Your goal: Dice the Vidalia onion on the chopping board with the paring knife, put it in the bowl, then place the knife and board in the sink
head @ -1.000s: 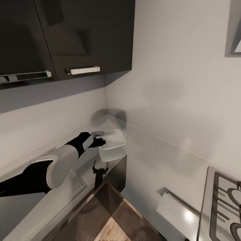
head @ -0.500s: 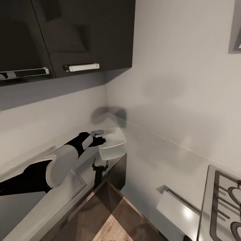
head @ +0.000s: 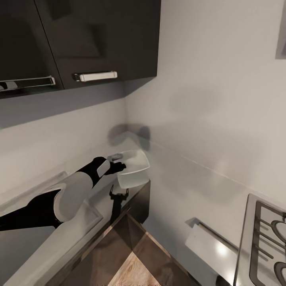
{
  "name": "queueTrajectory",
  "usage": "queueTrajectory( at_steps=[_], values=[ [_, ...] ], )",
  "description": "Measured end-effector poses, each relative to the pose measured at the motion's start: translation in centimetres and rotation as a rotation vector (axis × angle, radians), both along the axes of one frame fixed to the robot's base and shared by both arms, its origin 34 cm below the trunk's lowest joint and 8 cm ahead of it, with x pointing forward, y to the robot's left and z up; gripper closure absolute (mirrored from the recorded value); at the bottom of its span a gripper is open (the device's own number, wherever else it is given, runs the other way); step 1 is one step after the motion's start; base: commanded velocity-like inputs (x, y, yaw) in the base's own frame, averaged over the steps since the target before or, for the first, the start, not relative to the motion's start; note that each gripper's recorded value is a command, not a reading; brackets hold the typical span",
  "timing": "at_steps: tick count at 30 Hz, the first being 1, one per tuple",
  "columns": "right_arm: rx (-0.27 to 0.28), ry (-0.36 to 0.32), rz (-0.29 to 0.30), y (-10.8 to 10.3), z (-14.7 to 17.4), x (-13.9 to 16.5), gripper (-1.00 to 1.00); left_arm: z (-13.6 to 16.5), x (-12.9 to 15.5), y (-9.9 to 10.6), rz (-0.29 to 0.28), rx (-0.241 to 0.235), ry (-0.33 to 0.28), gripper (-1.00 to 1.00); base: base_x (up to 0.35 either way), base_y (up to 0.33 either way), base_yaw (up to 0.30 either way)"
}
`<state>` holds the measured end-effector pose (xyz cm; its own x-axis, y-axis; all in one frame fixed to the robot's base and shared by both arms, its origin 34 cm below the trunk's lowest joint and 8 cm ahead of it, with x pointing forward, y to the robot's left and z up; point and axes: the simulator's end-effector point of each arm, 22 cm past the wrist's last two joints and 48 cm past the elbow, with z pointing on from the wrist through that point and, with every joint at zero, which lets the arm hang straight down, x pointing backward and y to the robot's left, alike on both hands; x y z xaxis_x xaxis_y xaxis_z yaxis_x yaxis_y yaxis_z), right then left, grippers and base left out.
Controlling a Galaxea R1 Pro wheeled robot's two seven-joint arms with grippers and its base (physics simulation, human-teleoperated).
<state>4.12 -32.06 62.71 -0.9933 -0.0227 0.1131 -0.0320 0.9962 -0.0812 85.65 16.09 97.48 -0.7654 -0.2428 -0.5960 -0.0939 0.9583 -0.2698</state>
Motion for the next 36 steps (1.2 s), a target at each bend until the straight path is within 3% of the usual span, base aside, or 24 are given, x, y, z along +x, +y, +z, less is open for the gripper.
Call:
queueTrajectory(
  at_steps=[36],
  values=[
    [0.0, 0.043, 0.0, 0.0, 0.3, -1.6, -1.0, -3.1, -0.1, 0.1, 0.013, -0.015, 0.039, -1.0, 0.0, 0.0, 0.0]
  ],
)
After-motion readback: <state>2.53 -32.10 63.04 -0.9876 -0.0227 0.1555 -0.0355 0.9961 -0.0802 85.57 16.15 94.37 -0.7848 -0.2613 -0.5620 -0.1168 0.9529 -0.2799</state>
